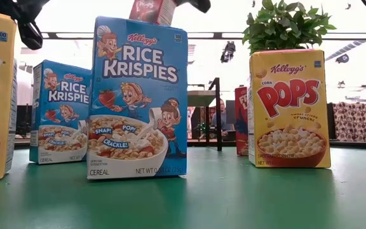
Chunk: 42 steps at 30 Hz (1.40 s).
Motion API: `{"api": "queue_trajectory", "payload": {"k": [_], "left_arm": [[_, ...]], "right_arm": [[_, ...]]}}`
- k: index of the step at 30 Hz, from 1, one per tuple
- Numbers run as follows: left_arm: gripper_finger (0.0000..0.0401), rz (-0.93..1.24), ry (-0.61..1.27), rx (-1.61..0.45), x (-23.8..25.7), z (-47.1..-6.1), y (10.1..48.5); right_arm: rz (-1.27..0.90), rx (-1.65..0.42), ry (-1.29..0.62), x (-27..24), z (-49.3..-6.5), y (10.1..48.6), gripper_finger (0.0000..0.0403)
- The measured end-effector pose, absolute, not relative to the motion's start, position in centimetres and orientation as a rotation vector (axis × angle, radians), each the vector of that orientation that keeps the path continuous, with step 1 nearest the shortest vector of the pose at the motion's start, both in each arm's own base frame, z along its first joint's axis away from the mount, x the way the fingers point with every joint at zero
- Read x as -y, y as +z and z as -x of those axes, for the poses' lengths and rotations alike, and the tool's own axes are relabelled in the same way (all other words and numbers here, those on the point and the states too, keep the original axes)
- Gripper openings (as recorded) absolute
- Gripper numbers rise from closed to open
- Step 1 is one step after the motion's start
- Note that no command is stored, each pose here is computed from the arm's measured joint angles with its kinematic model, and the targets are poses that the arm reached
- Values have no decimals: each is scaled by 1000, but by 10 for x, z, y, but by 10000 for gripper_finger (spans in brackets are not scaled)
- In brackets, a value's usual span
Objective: Stack cereal on shelf
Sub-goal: Put the center red cereal on the shelf
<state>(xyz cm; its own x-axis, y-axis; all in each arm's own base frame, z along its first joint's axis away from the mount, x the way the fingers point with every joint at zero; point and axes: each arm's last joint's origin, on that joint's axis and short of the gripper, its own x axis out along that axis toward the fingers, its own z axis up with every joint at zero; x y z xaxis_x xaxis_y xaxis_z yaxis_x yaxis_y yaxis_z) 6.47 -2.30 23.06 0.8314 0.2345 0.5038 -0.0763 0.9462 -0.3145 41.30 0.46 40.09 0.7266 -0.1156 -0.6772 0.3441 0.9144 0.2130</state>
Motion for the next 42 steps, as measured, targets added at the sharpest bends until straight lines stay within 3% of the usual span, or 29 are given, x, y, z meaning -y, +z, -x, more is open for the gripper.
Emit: {"api": "queue_trajectory", "payload": {"k": [9,18,32,42], "left_arm": [[0,294,168,572,23,-64,231],[0,287,170,573,23,-64,231],[0,288,168,568,23,-65,231],[0,289,168,567,23,-65,231]], "right_arm": [[-243,-535,-241,61,-417,423,178],[-157,-523,-280,121,-436,396,178],[-80,-593,-246,136,-456,363,179],[-100,-603,-266,141,-458,356,252]]}}
